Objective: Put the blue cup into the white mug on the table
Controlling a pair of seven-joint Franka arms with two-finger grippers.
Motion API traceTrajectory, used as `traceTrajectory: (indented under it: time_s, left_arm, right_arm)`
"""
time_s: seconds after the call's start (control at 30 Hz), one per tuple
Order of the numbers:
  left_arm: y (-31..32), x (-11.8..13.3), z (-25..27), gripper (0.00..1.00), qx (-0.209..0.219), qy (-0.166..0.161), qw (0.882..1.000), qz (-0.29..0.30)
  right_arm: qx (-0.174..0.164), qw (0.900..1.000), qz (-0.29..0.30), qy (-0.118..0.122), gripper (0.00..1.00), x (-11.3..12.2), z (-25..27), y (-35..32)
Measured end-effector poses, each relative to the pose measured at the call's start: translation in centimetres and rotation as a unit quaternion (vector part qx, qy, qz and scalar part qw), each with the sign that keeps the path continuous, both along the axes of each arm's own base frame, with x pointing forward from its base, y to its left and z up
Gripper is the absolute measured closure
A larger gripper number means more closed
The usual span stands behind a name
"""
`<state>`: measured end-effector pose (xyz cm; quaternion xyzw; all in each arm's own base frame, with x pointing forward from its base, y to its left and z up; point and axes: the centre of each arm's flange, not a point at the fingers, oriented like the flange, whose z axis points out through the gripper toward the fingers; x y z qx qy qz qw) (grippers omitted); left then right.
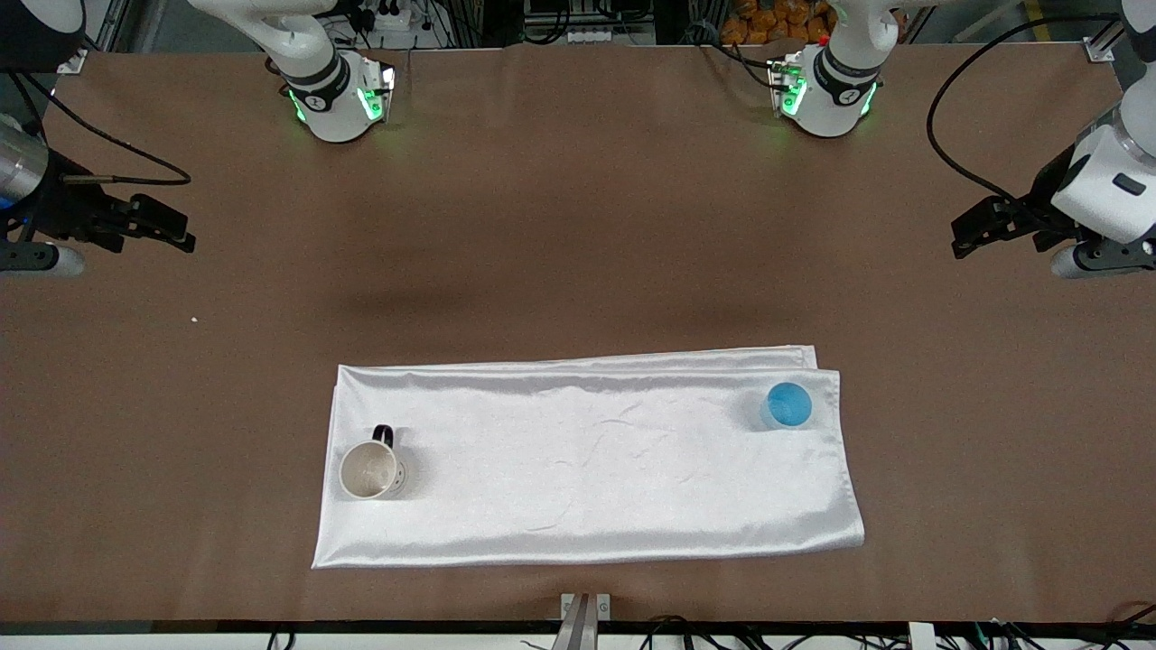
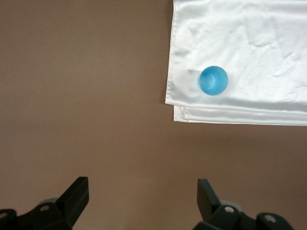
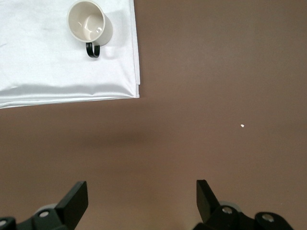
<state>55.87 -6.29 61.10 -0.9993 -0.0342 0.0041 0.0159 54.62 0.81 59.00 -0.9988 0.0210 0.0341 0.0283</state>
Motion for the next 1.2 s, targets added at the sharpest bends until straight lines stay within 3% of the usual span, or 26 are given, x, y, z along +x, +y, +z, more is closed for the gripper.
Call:
traceTrajectory:
  time_s: [0.6, 1.2]
  left_arm:
    - [-0.6, 0.6, -1.8, 0.00, -0.008, 0.014, 1.000, -0.003]
    - [-3.1, 7.5, -13.7, 0.00, -0.033, 0.005, 0.999, -0.019]
  right_arm:
    - [0.000, 1.000, -0.002, 0.004, 0.00, 0.1, -0.4, 0.1]
    - [0.002, 1.000, 0.009, 0.016, 0.00, 1.5, -2.8, 1.5]
